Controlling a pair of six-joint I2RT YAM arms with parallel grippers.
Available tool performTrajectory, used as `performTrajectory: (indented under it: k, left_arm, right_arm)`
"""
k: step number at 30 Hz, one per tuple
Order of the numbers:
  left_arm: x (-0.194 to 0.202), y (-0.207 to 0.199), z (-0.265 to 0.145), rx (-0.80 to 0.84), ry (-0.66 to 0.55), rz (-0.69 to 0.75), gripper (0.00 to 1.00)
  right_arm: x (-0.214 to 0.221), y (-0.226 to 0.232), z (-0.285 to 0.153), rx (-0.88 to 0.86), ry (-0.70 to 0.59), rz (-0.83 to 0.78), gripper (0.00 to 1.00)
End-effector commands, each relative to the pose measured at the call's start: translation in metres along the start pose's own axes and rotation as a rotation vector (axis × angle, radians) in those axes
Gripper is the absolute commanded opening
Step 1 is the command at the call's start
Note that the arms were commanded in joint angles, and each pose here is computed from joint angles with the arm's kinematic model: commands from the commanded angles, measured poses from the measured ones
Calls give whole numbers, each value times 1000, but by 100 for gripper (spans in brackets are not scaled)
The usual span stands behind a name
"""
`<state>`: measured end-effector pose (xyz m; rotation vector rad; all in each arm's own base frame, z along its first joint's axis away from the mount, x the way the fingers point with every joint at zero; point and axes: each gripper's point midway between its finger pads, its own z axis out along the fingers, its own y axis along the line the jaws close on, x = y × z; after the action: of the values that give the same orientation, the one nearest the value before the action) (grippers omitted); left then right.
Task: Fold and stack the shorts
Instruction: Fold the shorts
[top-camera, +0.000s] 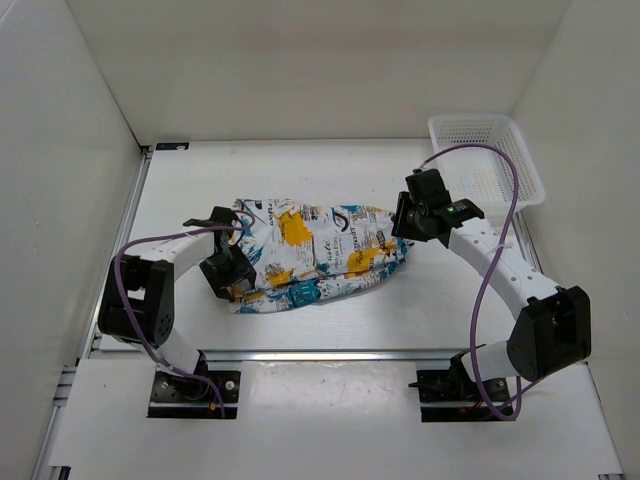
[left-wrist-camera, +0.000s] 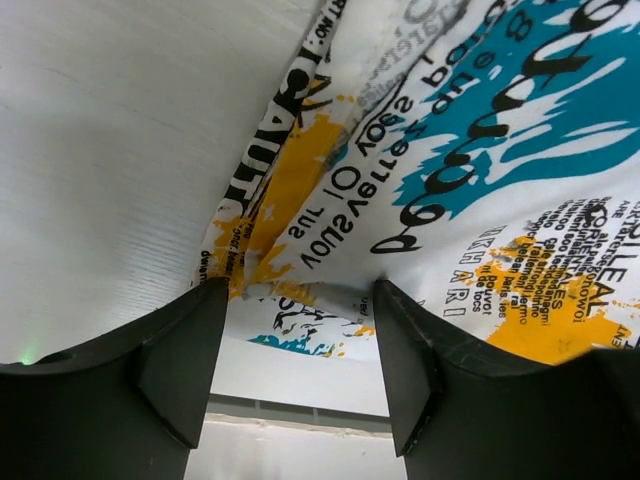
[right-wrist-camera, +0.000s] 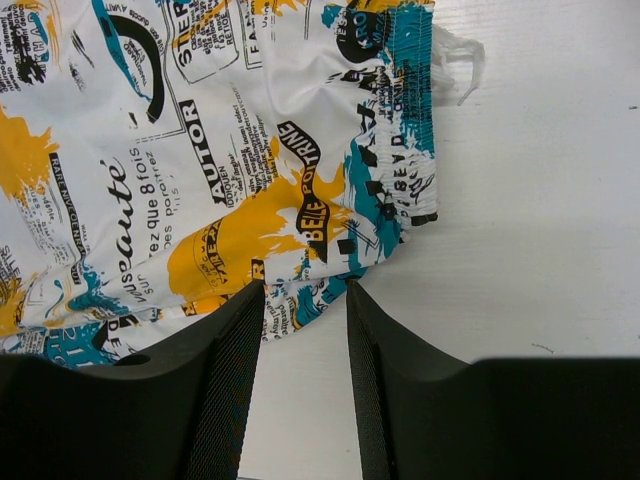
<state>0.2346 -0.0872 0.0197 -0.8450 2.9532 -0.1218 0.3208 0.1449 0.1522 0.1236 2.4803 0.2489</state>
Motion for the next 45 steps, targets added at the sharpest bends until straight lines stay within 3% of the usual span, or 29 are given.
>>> performTrajectory:
  k: [1, 4, 13, 17, 26, 34, 41, 43, 45]
  left_arm:
    - [0, -6, -9, 33, -36, 9, 71]
    - [1, -6, -6, 18, -35, 8, 65]
    - [-10, -10, -18, 28, -88, 8, 33]
    - [-15, -16, -38, 62, -121, 9, 10]
    - [-23, -9, -64, 42, -195, 4, 10]
    - [-17, 2, -50, 5, -186, -35, 10]
    - [-31, -7, -63, 28, -235, -39, 10]
    - [-34, -9, -72, 38, -256, -40, 10]
    - [-41, -15, -90, 69, -298, -44, 10]
  right_arm:
    - [-1, -3, -2, 12, -12, -18, 44]
    - [-4, -2, -4, 8, -20, -17, 44]
    - [0, -4, -5, 12, -12, -18, 44]
    - [2, -7, -4, 25, -8, -10, 44]
    - [4, -8, -5, 25, -8, -10, 44]
    - [4, -8, -5, 25, -8, -10, 44]
    - [5, -6, -5, 17, -4, -10, 45]
    - [5, -6, -5, 4, 4, -1, 50]
    - [16, -10, 3, -18, 62, 21, 72]
